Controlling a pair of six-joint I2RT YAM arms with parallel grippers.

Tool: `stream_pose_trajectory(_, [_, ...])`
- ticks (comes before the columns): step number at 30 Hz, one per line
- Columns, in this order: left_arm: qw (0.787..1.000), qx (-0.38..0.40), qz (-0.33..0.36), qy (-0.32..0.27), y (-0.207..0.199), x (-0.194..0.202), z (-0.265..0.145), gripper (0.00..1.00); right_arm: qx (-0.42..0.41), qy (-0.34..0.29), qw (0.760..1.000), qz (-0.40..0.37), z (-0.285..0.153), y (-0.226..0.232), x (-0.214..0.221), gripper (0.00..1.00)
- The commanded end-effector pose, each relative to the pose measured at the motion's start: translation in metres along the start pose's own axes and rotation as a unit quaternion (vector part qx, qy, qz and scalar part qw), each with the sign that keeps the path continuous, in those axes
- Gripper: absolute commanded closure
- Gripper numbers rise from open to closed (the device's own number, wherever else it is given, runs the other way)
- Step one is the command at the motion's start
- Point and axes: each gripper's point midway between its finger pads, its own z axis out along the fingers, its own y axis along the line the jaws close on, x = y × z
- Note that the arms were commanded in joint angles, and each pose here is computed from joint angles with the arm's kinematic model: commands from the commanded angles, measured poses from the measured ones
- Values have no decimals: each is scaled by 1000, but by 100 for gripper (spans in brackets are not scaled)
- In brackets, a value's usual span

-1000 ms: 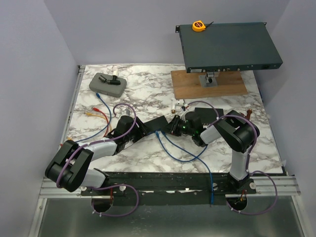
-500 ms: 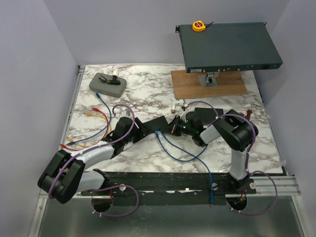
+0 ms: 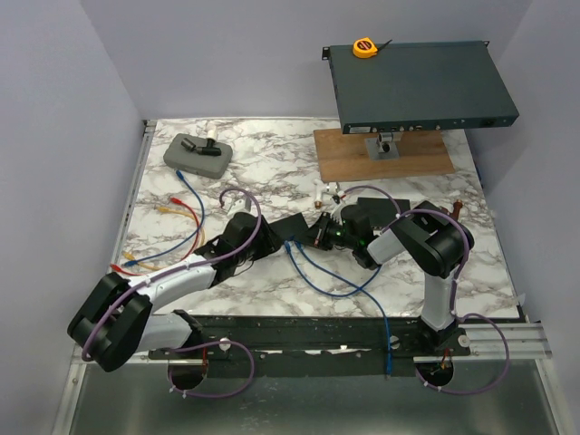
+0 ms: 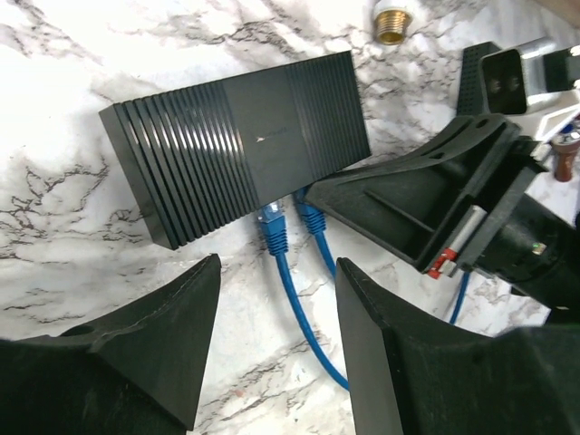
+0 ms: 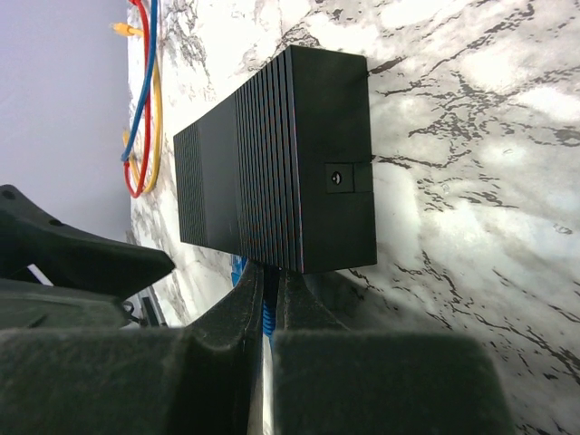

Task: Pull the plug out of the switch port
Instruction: Pull the connector from the switch port.

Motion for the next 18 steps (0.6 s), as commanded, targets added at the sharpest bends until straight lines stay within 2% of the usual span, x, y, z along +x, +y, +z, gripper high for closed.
stream_pose_trajectory(1, [1000, -9, 18, 18, -2, 6, 9, 51, 13, 21, 1000, -2, -1, -14, 11, 99])
stream_pose_trajectory(8, [999, -15, 32, 41, -4, 13, 19, 61, 15, 27, 1000, -5, -1, -14, 13, 99])
stream_pose_trajectory(18, [997, -38, 38, 59, 6, 21, 29, 66, 12, 32, 999, -6, -1, -12, 13, 99])
